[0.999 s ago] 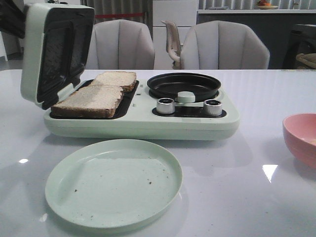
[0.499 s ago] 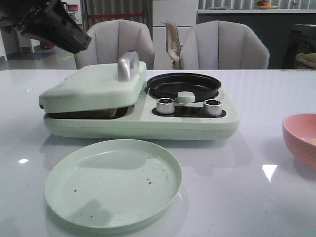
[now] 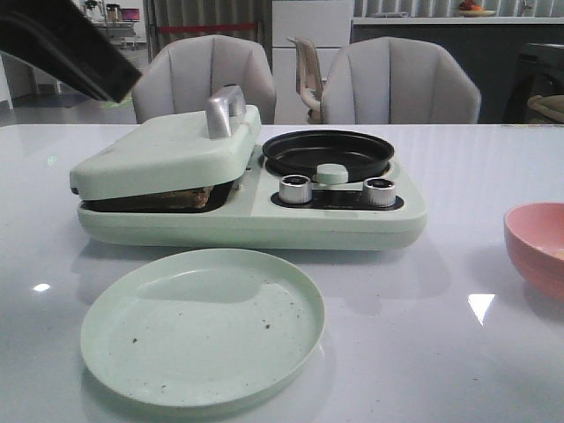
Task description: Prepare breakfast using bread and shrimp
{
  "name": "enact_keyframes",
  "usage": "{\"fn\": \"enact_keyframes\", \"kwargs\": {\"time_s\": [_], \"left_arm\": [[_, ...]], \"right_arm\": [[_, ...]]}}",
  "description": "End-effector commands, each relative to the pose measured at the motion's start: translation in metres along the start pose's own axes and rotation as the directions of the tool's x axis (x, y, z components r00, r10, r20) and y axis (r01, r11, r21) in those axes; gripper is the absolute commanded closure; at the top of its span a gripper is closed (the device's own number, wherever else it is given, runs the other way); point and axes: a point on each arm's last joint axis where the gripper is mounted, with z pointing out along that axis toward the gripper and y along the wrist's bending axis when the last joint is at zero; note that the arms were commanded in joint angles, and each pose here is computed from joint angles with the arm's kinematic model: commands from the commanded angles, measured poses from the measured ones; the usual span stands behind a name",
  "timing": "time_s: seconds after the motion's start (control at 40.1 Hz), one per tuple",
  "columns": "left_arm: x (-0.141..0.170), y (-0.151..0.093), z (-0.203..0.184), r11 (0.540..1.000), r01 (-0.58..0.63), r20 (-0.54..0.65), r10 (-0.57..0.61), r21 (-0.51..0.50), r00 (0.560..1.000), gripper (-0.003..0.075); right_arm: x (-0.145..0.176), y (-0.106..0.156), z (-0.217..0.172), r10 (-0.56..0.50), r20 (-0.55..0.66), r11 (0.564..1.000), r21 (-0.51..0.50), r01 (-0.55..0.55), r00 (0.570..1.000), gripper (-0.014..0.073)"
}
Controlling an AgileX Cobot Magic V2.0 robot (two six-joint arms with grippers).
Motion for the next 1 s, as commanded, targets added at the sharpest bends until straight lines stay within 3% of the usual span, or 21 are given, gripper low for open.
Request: {"fn": "enact_keyframes", "kwargs": {"time_s": [0.0,0.35,0.974], "left_arm": [[-0.004,-0.004,-0.023,0.995,0.042,0.107,-0.033,-0.086,0.994,0.0616],[0.019,-0.013,-0.048,0.993,0.053,0.2,-0.03,-0.108,0.979,0.062],[0.007,-0.009,-0.054,0.988,0.069,0.348,-0.016,-0.141,0.937,0.062]], "right_arm": [[-0.01,0.001,-0.008,0.002,0.086,1.0,-0.001,-0.002,0.996,0.0079],[-0.01,0.001,-0.008,0.002,0.086,1.0,-0.001,-0.002,0.996,0.0079],[-0.01,0.001,-0.008,0.002,0.086,1.0,-0.001,-0.002,0.996,0.0079]]}}
